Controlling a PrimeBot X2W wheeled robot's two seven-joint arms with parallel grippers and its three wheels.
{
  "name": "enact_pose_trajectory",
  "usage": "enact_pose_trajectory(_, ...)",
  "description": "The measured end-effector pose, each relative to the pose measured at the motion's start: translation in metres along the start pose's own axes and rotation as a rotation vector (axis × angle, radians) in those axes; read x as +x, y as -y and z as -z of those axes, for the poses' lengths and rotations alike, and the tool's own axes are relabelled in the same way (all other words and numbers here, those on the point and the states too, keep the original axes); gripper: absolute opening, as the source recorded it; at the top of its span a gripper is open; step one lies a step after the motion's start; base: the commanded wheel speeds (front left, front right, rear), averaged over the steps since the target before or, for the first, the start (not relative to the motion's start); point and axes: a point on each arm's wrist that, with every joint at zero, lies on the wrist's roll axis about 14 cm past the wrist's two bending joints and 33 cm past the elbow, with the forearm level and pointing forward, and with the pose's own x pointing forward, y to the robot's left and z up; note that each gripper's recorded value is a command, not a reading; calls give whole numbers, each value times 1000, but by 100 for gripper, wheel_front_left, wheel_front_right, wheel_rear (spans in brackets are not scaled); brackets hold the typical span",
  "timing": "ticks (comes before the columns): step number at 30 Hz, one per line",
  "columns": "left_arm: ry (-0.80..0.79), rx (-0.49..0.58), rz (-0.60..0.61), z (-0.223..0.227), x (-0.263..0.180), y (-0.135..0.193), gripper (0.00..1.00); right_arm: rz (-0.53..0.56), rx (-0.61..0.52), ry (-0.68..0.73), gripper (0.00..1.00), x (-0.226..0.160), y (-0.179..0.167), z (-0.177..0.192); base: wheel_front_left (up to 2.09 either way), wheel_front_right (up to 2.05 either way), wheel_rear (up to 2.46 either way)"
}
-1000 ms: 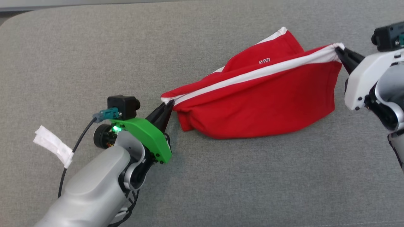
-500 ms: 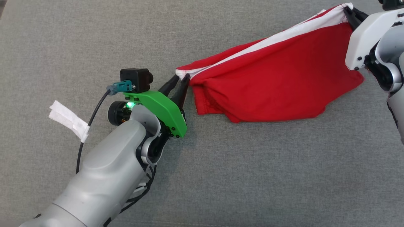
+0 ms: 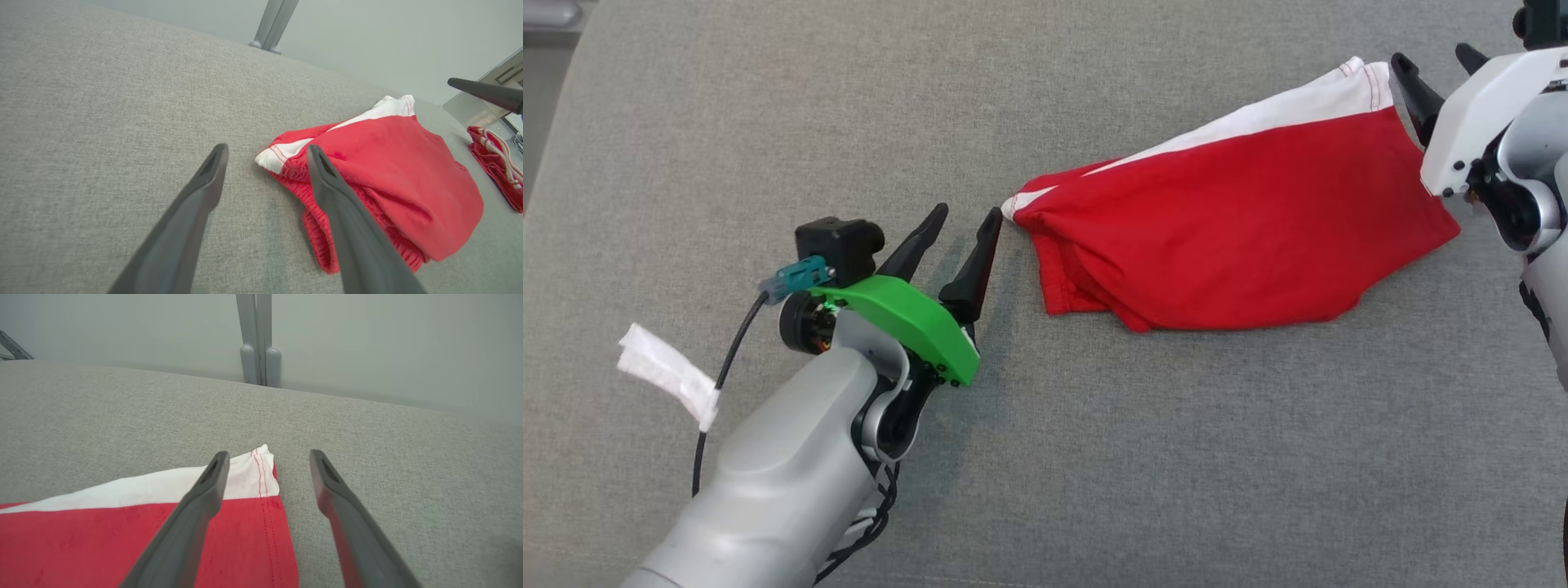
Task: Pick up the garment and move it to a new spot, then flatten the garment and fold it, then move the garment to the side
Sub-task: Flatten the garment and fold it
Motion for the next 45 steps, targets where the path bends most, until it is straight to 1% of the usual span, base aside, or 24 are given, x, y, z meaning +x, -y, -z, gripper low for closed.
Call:
enact_pose_trajectory(2, 56, -16, -6, -12, -8, -1, 100, 14, 21, -26, 100, -8, 6, 5, 0, 0, 0)
enact_pose_trajectory(3, 72, 4, -7, -15, -14, -3, 100, 22, 39, -37, 100, -13, 9, 7, 0, 0, 0)
enact_pose_trajectory(5, 136, 10, -19, -32, -23, -6, 100, 32, 66, -55, 100, -21, 13, 12, 0, 0, 0)
enact_pose_trajectory(8, 292, 85, -1, -74, -38, 0, 100, 46, 86, -59, 100, -28, 18, 14, 0, 0, 0)
enact_pose_trajectory(9, 334, 99, -8, -82, -44, 0, 100, 52, 92, -64, 100, -29, 20, 16, 0, 0, 0)
enact_pose_trajectory(14, 403, 140, -81, -80, -64, -16, 100, 51, 181, -129, 100, -21, 15, 46, 0, 0, 0)
enact_pose_trajectory(20, 403, 161, -166, -70, -73, -39, 100, 45, 279, -168, 100, -4, 4, 70, 0, 0, 0)
enact_pose_trajectory(22, 405, 174, -191, -70, -75, -47, 100, 40, 307, -167, 100, 3, -1, 71, 0, 0, 0)
enact_pose_trajectory(28, 396, 203, -253, -66, -84, -64, 100, 40, 315, -207, 100, 21, -14, 83, 0, 0, 0)
enact_pose_trajectory(32, 392, 207, -280, -64, -90, -69, 100, 18, 291, -261, 100, 29, -29, 90, 0, 0, 0)
enact_pose_trajectory(33, 391, 206, -282, -64, -92, -69, 100, 10, 293, -271, 47, 29, -34, 91, 0, 0, 0)
enact_pose_trajectory(34, 390, 204, -281, -63, -92, -68, 100, 1, 294, -278, 30, 29, -38, 91, 0, 0, 0)
enact_pose_trajectory(35, 391, 203, -279, -63, -93, -68, 100, -4, 292, -280, 0, 29, -41, 91, 0, 0, 0)
enact_pose_trajectory(38, 388, 200, -276, -61, -94, -66, 100, -22, 304, -276, 0, 28, -50, 90, 0, 0, 0)
enact_pose_trajectory(40, 384, 195, -271, -59, -93, -64, 100, -17, 309, -258, 0, 27, -49, 88, 0, 0, 0)
enact_pose_trajectory(42, 380, 194, -264, -58, -93, -62, 100, 5, 315, -223, 0, 25, -40, 84, 0, 0, 0)
enact_pose_trajectory(45, 374, 195, -247, -57, -92, -58, 100, 62, 320, -177, 0, 16, -16, 81, 0, 0, 0)
